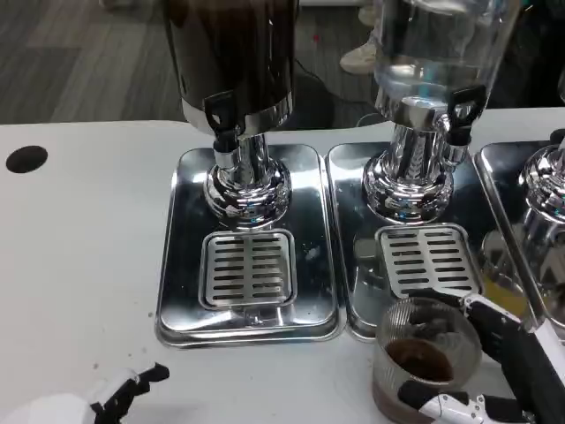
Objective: Grasp the cup under the faucet to collect the drink, then remove the cup.
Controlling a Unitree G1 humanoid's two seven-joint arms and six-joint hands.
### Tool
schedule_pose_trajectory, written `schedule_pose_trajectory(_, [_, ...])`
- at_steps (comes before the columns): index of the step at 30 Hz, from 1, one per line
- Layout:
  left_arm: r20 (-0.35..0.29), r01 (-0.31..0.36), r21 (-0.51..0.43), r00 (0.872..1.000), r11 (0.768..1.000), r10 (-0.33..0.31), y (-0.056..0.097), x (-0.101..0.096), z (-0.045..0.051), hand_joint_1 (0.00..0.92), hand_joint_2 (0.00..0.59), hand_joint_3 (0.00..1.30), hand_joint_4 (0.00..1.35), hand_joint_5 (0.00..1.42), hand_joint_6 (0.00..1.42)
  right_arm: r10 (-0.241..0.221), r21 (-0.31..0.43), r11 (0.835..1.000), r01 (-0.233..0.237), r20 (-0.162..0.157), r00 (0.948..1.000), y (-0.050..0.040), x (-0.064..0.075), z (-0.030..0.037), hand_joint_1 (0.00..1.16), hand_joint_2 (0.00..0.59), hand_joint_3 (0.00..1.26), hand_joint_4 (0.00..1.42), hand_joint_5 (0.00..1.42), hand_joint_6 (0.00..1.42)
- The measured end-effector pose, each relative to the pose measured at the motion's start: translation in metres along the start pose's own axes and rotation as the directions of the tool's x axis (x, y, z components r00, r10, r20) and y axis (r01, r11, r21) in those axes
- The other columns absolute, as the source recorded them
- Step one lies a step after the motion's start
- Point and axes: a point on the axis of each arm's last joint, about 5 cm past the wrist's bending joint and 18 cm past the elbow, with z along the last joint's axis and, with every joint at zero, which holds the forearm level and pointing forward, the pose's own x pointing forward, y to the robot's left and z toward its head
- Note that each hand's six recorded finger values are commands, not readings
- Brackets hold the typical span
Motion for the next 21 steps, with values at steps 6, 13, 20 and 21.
schedule_pose_trajectory(6, [0.000,0.002,0.025,1.000,1.000,-0.002,0.001,-0.001,0.0005,0.000,0.087,0.34,0.32,0.41,0.55,-0.016,0.012,1.000,0.016,-0.005,0.9999,0.0003,-0.001,-0.0074,0.69,0.091,0.46,0.50,0.53,0.36])
schedule_pose_trajectory(13, [0.003,-0.009,0.033,1.000,0.999,0.009,0.004,-0.001,0.0023,0.000,0.087,0.34,0.32,0.41,0.54,-0.030,0.019,0.999,0.030,0.006,0.9995,0.0018,-0.003,-0.0137,0.70,0.092,0.46,0.50,0.53,0.36])
schedule_pose_trajectory(20, [0.011,-0.021,0.037,1.000,0.999,0.021,0.006,-0.001,0.0043,0.000,0.089,0.34,0.32,0.41,0.54,-0.042,0.007,0.999,0.041,0.047,0.9980,0.0037,-0.007,-0.0162,0.70,0.093,0.47,0.50,0.53,0.36])
schedule_pose_trajectory(21, [0.012,-0.022,0.037,1.000,0.999,0.021,0.007,-0.001,0.0046,0.000,0.089,0.34,0.32,0.41,0.54,-0.045,0.007,0.999,0.045,0.051,0.9977,0.0040,-0.007,-0.0165,0.70,0.093,0.47,0.50,0.53,0.36])
